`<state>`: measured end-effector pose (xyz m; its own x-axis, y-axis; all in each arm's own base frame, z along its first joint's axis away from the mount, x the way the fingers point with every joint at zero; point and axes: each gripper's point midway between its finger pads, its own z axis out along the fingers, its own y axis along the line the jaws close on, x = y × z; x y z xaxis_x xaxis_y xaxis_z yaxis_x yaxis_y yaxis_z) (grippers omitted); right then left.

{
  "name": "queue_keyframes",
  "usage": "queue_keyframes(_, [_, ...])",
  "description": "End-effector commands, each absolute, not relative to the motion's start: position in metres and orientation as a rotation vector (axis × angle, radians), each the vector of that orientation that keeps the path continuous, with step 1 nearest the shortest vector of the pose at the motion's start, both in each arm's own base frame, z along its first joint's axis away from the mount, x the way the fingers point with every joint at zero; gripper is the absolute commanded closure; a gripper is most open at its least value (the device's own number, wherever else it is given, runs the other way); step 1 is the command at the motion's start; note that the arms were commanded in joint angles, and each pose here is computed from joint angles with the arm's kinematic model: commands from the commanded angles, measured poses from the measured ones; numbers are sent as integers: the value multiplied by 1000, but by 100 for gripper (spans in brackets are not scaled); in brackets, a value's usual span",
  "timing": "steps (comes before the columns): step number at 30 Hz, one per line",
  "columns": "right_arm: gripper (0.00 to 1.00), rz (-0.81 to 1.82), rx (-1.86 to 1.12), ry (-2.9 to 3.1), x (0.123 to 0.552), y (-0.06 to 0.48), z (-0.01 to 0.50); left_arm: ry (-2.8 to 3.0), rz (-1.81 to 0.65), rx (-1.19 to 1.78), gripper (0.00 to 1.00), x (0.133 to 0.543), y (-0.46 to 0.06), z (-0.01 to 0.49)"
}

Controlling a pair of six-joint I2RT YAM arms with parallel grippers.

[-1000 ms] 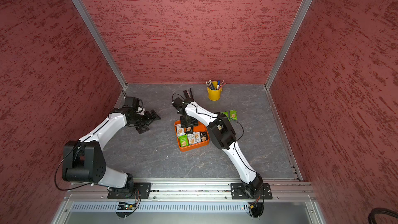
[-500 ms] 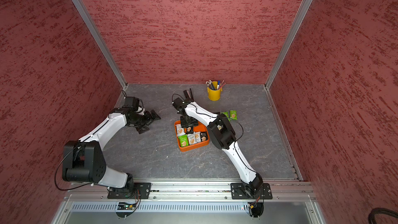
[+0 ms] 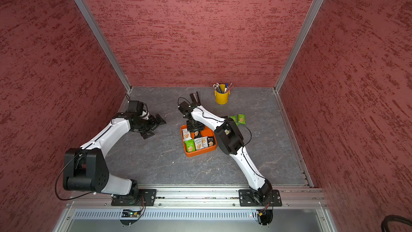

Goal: Take the cookies out of the storage box
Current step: Pick up the cookie from the storage box, then place the cookie at the center of the board.

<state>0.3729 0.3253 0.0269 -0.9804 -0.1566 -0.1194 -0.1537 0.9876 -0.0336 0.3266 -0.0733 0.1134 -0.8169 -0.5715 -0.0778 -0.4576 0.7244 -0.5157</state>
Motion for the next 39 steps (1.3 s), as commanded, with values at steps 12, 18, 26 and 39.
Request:
queue_keyframes(12, [61,44,-284,2903,381,330,79,2680,-730,-820,0,325,-78,117])
queue_keyframes(18, [61,121,-274,2893,377,327,93,2679,-747,-790,0,329,-88,120])
queue_keyframes(26, [62,241,-231,2901,372,318,102,2692,-759,-757,0,334,-102,121])
queue_keyframes(39, [64,507,-129,2869,359,279,131,2718,-749,-685,0,349,-133,123])
